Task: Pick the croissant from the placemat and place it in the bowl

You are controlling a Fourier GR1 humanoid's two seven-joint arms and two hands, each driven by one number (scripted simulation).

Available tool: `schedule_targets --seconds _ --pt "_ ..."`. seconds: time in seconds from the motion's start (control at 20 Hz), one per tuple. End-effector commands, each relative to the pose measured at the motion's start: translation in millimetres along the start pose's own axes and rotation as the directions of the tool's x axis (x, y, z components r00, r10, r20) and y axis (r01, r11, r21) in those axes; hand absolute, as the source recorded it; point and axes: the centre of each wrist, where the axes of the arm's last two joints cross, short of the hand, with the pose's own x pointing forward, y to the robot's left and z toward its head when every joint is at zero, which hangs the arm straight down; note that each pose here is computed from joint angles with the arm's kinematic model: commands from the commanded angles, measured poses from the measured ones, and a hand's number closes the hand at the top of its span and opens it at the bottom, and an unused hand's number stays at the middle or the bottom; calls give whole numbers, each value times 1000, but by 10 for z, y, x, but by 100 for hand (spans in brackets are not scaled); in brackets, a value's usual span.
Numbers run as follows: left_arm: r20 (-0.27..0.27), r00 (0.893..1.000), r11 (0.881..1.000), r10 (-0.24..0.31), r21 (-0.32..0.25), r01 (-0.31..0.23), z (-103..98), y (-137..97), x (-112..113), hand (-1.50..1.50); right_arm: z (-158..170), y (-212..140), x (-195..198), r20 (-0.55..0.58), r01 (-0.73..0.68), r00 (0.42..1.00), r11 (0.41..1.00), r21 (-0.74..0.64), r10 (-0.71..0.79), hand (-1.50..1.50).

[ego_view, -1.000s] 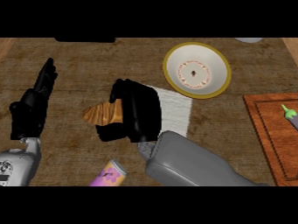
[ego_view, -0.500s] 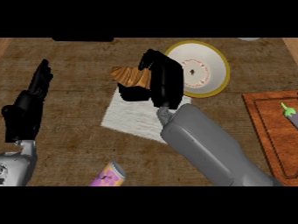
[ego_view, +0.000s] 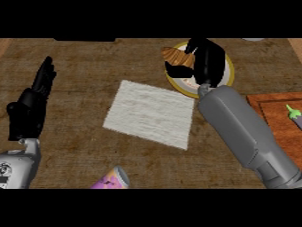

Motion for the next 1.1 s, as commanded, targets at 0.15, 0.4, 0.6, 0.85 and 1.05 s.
schedule_targets --seconds 0.15,0.4,0.6,0.85,1.05 --pt "14 1000 1000 -11 -12 12 -82 -11 -43 0 -348 -25 -551 -24 -218 976 975 -49 217 150" --pt "27 999 999 25 -33 -25 -55 -69 71 0 -485 -116 -827 -125 -106 987 992 -66 97 150" --pt "46 999 999 17 -38 -15 -128 -83 96 0 -479 -134 -986 -197 -14 980 1000 27 19 -150" --pt "44 999 999 24 -37 -23 -36 -173 73 0 -368 -119 -1209 -127 126 985 990 69 -116 -150" --pt "45 999 999 9 -51 -6 -109 -38 112 0 -526 -223 -1124 -86 222 972 975 3 -221 -150"
